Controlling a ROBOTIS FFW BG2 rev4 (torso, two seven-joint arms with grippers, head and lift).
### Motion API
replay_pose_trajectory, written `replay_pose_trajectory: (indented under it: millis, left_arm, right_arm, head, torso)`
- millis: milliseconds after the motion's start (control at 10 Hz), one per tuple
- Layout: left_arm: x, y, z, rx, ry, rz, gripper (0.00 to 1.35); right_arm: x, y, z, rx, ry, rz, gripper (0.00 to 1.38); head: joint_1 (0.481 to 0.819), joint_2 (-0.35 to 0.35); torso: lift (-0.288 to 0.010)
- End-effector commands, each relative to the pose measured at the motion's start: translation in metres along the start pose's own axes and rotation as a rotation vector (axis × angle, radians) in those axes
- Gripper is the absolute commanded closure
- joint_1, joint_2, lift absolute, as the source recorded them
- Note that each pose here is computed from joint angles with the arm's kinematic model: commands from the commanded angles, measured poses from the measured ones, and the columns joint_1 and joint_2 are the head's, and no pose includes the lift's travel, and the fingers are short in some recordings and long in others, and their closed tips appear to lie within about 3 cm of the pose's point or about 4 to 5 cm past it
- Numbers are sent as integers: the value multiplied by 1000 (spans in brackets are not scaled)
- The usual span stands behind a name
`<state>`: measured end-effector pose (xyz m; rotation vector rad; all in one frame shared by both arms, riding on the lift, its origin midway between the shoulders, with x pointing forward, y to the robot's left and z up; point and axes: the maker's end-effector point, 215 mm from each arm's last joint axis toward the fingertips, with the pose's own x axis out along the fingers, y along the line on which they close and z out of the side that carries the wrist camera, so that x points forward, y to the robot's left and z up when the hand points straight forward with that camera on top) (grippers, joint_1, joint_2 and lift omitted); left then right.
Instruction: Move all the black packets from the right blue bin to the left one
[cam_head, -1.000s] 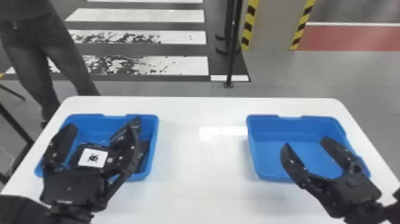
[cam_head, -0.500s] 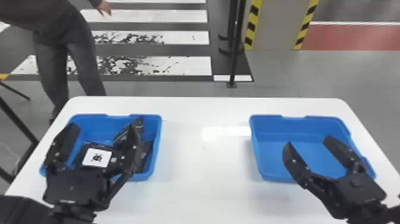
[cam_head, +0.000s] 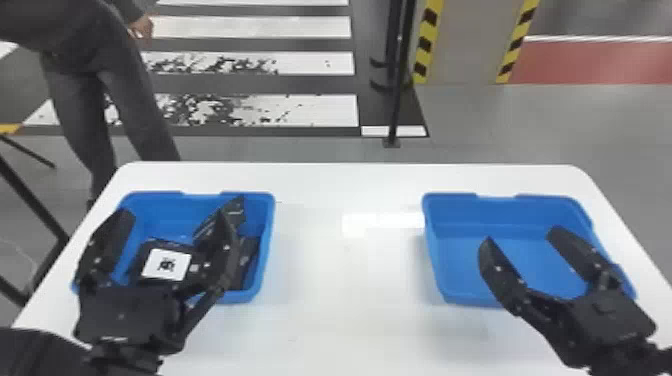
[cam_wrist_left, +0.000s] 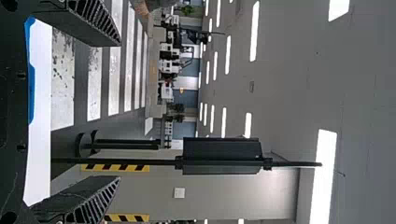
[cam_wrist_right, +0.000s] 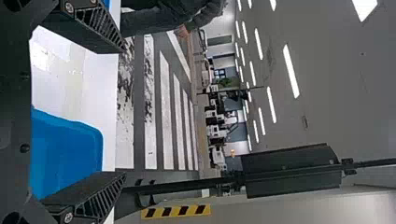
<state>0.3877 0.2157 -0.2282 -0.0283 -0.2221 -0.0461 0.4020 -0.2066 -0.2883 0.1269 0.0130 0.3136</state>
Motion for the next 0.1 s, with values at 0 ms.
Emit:
replay_pose_trajectory:
  millis: [0]
  left_arm:
    - [0,1,-1,-1,2,2,-2]
  right_arm:
    - [0,1,2,-1,-3,0,90]
  head:
    - [695,13]
  torso:
    - [-140]
